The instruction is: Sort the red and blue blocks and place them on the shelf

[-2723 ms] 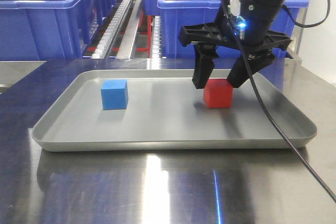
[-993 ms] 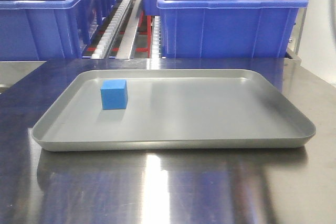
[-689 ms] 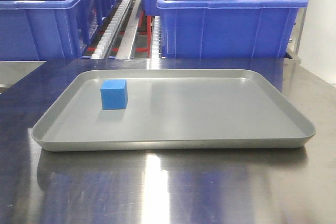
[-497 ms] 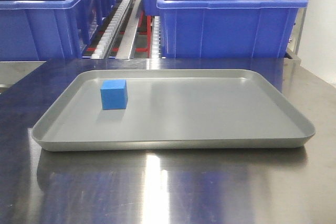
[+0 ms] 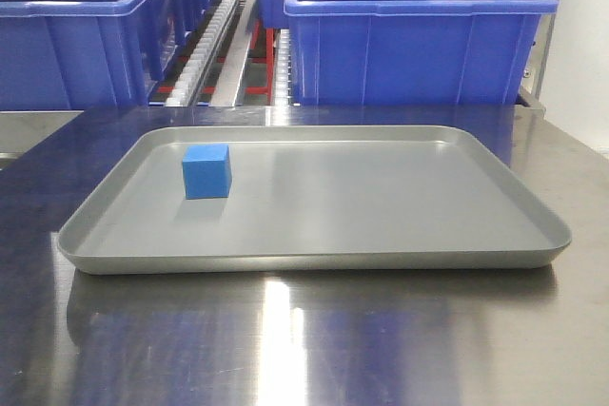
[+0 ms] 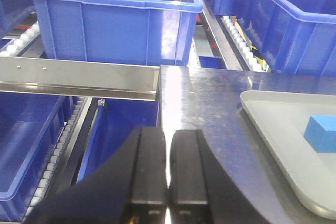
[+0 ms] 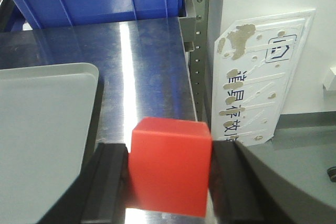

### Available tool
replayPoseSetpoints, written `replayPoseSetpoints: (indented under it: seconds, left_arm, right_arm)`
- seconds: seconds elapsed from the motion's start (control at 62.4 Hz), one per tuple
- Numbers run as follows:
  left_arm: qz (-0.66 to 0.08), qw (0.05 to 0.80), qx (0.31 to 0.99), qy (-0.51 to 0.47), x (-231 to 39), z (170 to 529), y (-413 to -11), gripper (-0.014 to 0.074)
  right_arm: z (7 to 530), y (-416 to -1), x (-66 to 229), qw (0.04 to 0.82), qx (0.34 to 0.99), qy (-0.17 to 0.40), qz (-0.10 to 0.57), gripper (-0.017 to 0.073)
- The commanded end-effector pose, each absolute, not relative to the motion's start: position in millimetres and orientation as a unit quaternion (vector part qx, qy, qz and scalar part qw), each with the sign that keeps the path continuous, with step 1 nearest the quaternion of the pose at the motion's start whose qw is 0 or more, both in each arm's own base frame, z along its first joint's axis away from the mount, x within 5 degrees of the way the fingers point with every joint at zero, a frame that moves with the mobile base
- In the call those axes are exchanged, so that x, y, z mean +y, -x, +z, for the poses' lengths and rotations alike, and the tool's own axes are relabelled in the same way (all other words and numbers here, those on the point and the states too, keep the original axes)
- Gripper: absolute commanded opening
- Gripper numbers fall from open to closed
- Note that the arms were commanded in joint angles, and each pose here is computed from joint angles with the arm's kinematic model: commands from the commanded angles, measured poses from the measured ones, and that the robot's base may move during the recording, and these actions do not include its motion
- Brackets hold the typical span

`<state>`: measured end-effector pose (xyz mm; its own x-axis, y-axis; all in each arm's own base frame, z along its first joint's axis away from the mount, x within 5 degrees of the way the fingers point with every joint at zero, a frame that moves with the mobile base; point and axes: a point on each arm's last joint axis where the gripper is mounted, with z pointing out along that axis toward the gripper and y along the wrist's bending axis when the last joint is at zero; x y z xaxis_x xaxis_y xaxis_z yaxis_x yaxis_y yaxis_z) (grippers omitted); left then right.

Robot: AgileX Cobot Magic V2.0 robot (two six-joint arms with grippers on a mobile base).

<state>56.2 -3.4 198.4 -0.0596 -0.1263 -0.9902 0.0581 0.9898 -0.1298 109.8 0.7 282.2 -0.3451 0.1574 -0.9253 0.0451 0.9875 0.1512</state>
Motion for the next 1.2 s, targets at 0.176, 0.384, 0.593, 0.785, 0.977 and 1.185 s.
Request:
replayPoseSetpoints:
  seconds: [0.176, 0.384, 0.593, 0.785, 0.977, 1.185]
  left_arm:
    - [-0.072, 0.714, 0.696, 0.019, -4.0, 197.6, -56.1, 0.0125]
    - [-0.072, 0.714, 0.696, 0.019, -4.0, 197.6, -56.1, 0.0125]
    - [-0.072, 0.714, 0.696, 0.019, -4.0, 197.6, -56.1, 0.0125]
    - [-0.072, 0.714, 0.696, 0.019, -4.0, 197.6, -56.1, 0.0125]
    - [-0.072, 0.714, 0.696, 0.019, -4.0, 197.6, -56.1, 0.0125]
    - [-0.072, 0.714, 0.696, 0.019, -4.0, 197.6, -56.1, 0.0125]
  right_arm:
    - [299.9, -112.2, -0.6, 0.62, 0.781, -0.059, 0.045, 0.0049]
    - [299.8, -112.2, -0.6, 0.62, 0.781, -0.059, 0.045, 0.0049]
    - [299.8, -112.2, -0.6, 0.62, 0.781, -0.059, 0.045, 0.0049]
    - [299.8, -112.2, -0.6, 0.62, 0.781, -0.059, 0.045, 0.0049]
    - [299.8, -112.2, -0.6, 0.62, 0.781, -0.059, 0.045, 0.0049]
    - [299.8, -112.2, -0.6, 0.62, 0.781, -0.059, 0.045, 0.0049]
